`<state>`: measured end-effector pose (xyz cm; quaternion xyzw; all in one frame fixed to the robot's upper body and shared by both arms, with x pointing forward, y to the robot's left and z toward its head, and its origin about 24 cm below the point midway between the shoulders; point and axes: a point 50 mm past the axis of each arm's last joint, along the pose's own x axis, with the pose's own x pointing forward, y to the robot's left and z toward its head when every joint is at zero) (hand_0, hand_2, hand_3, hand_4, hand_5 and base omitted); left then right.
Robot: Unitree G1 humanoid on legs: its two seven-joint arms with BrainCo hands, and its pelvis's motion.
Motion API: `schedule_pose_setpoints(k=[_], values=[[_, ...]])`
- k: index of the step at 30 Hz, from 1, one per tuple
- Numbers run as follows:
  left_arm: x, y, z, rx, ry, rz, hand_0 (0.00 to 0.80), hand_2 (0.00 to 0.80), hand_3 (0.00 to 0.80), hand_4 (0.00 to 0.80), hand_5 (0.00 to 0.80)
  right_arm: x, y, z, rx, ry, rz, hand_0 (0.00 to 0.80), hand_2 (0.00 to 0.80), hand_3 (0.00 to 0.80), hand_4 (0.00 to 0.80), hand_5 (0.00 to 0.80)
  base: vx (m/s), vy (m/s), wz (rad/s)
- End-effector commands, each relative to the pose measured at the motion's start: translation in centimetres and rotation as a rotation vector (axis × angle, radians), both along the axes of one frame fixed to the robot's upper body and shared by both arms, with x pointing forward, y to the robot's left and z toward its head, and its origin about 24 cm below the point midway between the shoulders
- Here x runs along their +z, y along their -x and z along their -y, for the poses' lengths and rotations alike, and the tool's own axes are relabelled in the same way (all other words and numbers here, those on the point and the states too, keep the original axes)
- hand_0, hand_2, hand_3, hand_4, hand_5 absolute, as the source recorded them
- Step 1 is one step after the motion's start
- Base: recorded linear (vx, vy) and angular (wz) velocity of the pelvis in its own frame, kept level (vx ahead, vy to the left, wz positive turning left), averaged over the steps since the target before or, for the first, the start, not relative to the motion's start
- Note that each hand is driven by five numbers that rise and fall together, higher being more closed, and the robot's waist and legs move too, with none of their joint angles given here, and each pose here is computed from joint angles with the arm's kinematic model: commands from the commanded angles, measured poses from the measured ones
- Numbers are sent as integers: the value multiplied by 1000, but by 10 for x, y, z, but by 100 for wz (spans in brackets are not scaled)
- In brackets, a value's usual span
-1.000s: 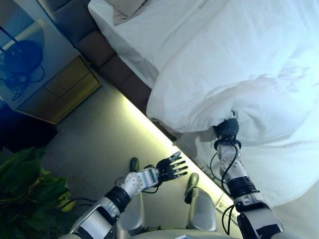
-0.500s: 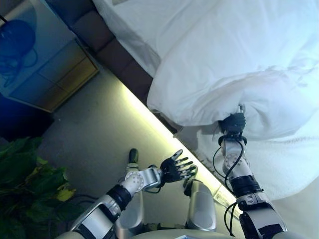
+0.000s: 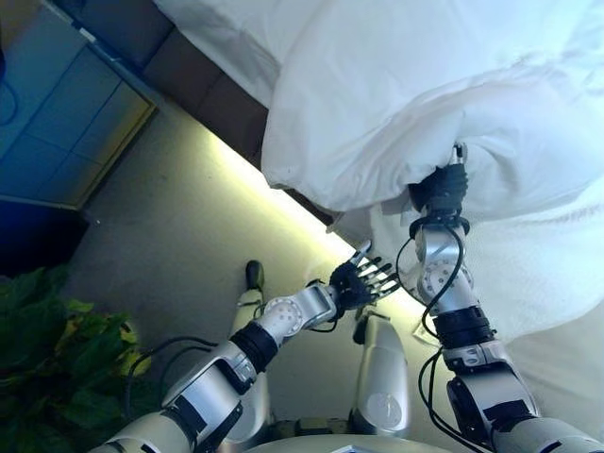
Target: Make the bed neatly
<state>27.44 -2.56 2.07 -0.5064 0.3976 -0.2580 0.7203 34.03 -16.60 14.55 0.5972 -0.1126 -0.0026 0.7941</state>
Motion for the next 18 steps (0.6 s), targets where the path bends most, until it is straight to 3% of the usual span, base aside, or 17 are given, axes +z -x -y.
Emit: schedule_pose_setpoints(k=[1,7,18], values=[[41,8,49,-45,241,5,0,0,0,0,0,70,6,-9,32,138,274,800,800,800,800,800,-29,82,-21],[50,10,60,-32,284,-21,0,0,0,0,0,77,6,-20,79,173,285,800,800,800,800,800,-2,103,-14],[59,-13,65,119,112,115,0,0,0,0,0,104,12,-59,168,249,349,800,800,800,800,800,-24,52,-16]])
